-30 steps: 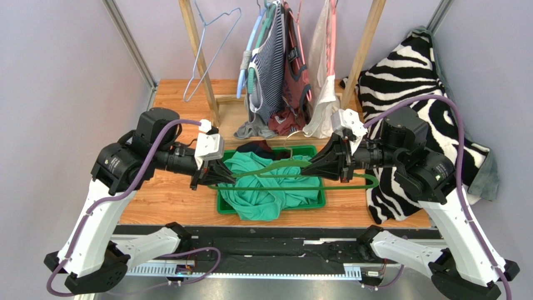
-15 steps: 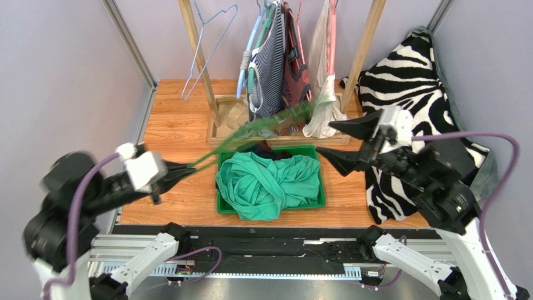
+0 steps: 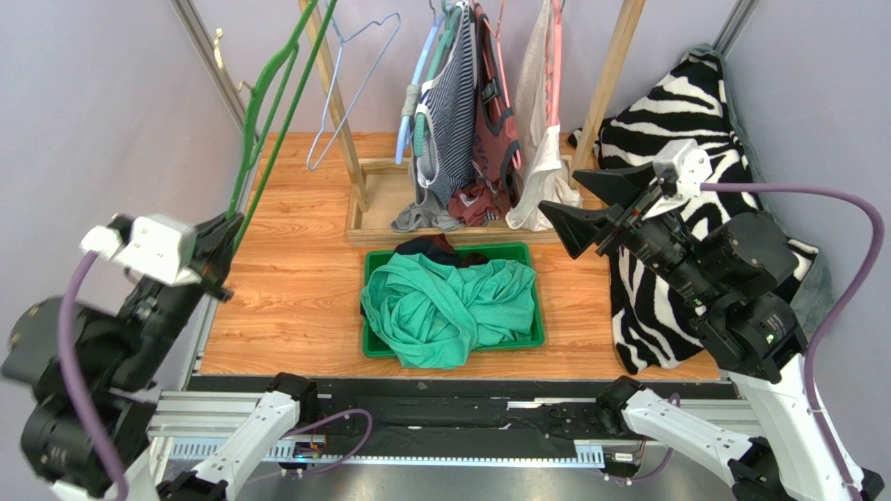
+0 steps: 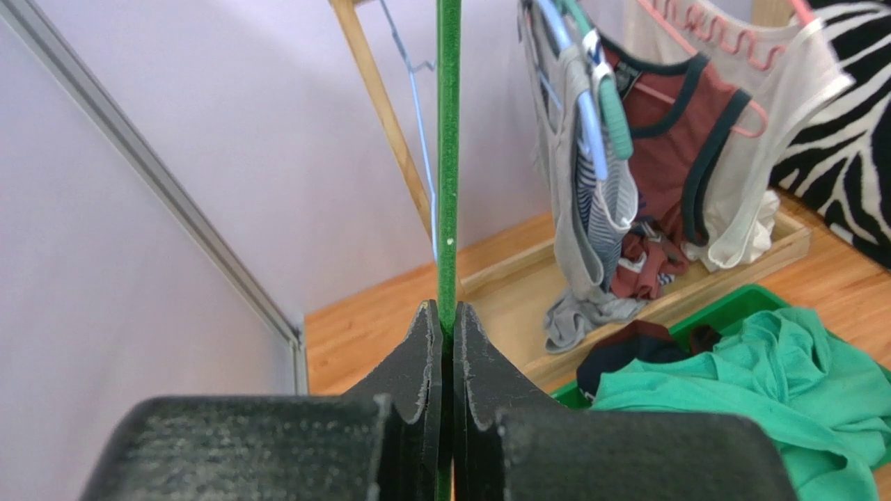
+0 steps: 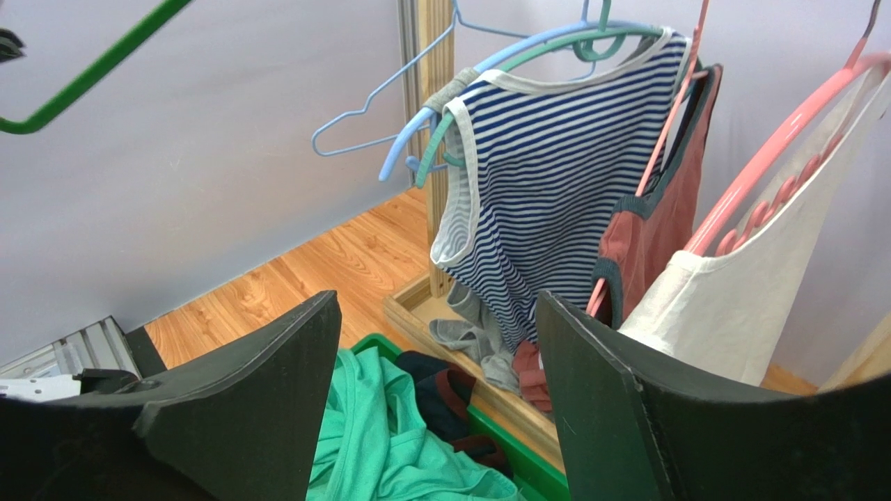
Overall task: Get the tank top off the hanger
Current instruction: Place the hanger at the clothesline.
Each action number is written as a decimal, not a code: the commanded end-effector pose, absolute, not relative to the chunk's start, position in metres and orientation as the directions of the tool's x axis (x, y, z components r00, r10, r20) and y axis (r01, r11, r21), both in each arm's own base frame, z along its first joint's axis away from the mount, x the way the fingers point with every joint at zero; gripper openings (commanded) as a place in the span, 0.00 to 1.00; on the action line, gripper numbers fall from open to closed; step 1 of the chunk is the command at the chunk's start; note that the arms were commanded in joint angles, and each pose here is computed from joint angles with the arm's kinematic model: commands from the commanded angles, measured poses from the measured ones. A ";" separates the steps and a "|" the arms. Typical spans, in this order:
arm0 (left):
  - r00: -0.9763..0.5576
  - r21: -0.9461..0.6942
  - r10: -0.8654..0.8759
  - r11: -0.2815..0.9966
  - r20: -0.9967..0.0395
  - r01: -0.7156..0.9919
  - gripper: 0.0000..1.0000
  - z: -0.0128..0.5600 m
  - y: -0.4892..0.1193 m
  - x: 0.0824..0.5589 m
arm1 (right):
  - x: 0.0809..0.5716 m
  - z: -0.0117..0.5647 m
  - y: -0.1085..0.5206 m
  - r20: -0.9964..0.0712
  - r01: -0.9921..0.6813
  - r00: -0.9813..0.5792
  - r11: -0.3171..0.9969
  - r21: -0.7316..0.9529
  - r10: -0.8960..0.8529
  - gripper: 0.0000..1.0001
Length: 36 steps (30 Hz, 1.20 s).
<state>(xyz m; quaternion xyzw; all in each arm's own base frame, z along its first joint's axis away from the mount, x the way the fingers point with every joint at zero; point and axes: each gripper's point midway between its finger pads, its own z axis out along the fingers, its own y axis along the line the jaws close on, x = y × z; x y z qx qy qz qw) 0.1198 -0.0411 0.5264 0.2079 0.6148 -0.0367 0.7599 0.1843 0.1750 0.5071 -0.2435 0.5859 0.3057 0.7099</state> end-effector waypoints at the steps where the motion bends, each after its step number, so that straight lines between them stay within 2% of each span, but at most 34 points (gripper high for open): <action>1: 0.132 0.191 0.157 0.933 -0.979 0.304 0.00 0.513 -0.048 0.162 | 0.184 0.513 0.171 -0.979 -0.706 0.091 0.705 0.067 0.184 0.74; 3: 0.044 0.142 0.135 0.923 -0.990 0.359 0.00 0.498 -0.060 0.173 | 0.187 0.514 0.174 -0.980 -0.705 0.078 0.705 0.077 0.185 0.74; 8: -0.043 0.058 0.087 0.890 -0.995 0.452 0.00 0.482 -0.083 0.186 | 0.192 0.510 0.180 -0.982 -0.710 0.044 0.698 0.099 0.184 0.74; 17: -0.217 -0.114 -0.014 0.882 -0.976 0.457 0.00 0.472 -0.109 0.242 | 0.194 0.511 0.194 -0.982 -0.738 -0.027 0.659 0.144 0.185 0.77; 26: -0.280 -0.163 -0.027 0.866 -0.960 0.473 0.00 0.481 -0.132 0.316 | 0.197 0.508 0.207 -0.975 -0.752 -0.108 0.625 0.209 0.196 0.81; 36: -0.244 -0.079 0.036 0.894 -0.969 0.442 0.00 0.485 -0.129 0.369 | 0.199 0.494 0.211 -0.975 -0.754 -0.127 0.621 0.215 0.183 0.82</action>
